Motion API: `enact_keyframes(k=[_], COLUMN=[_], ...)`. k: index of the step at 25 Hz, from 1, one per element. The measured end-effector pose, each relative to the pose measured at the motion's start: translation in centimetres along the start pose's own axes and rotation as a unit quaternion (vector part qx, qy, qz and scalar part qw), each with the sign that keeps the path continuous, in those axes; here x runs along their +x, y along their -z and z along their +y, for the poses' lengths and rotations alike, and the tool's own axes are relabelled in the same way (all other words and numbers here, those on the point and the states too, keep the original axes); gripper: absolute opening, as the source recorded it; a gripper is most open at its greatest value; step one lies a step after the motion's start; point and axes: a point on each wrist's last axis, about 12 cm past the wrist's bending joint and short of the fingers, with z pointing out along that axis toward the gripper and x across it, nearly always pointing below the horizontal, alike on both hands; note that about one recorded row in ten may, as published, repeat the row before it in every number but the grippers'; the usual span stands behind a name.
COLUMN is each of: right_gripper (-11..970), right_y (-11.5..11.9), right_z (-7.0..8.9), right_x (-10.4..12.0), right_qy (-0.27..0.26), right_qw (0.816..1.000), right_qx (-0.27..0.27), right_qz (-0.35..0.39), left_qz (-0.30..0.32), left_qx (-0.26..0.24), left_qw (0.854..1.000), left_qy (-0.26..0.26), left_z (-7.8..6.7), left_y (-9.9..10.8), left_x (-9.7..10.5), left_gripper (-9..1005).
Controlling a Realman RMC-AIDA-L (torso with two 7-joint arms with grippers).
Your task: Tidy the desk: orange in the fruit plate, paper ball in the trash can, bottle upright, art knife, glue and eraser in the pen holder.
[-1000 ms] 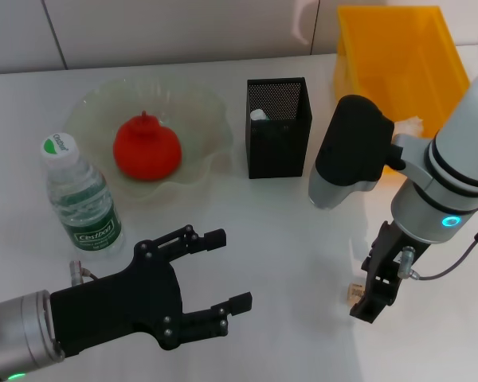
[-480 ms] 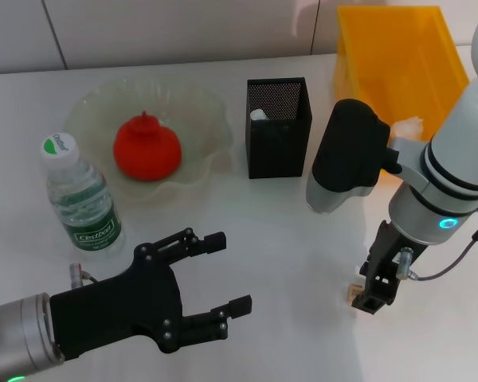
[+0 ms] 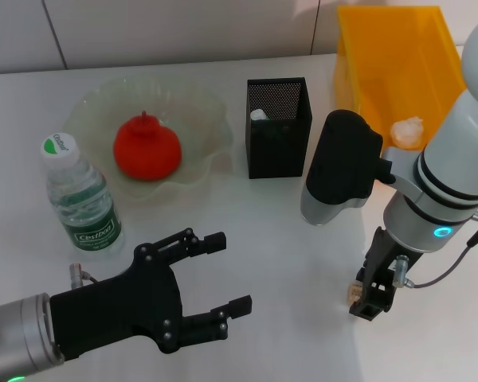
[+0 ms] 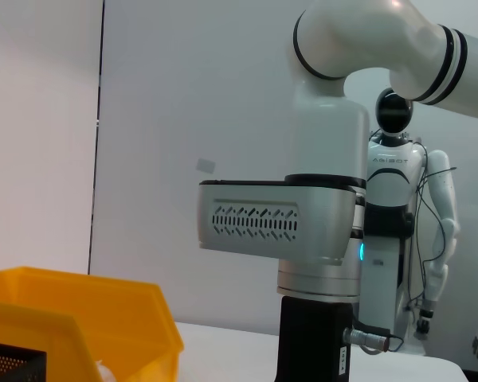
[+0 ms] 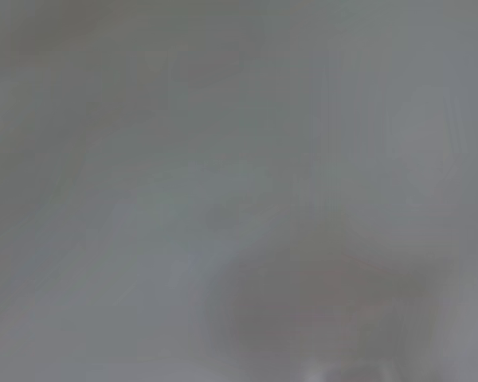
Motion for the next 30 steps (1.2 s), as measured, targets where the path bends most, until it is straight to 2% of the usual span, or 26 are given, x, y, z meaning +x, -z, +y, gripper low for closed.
enact_keyframes(k=[3,19,22,25,28,30], right_gripper=[486,262,270,278,286,292], right_y=[-0.1,0.0,1.5,4.5,7.8,10.2], right_z=[0.0,-0.2,-0.4,-1.3,-2.3,-3.2], right_x=[0.0,0.1,0.0,0.0,0.3,0.8], right_qy=[-0.001,-0.007,-0.014,-0.039,-0.063,-0.080], right_qw=[1.000,1.000,0.999,0.994,0.981,0.968], right_qx=[0.000,0.001,0.014,0.024,0.034,0.062], right_qz=[0.000,-0.013,-0.041,-0.103,-0.180,-0.232], left_qz=[0.000,-0.002,-0.002,-0.003,-0.005,-0.005], left_qx=[0.000,0.001,0.003,0.004,0.006,0.006], left_qw=[1.000,1.000,1.000,1.000,1.000,1.000], left_qy=[0.000,0.000,0.000,0.000,0.000,0.000], left_z=[0.0,0.0,-0.1,-0.1,-0.1,-0.2], left_y=[0.0,-0.1,-0.1,-0.1,-0.1,-0.1], left_x=[0.0,0.0,-0.1,-0.1,-0.1,-0.1], left_gripper=[802,802,802,801,801,801])
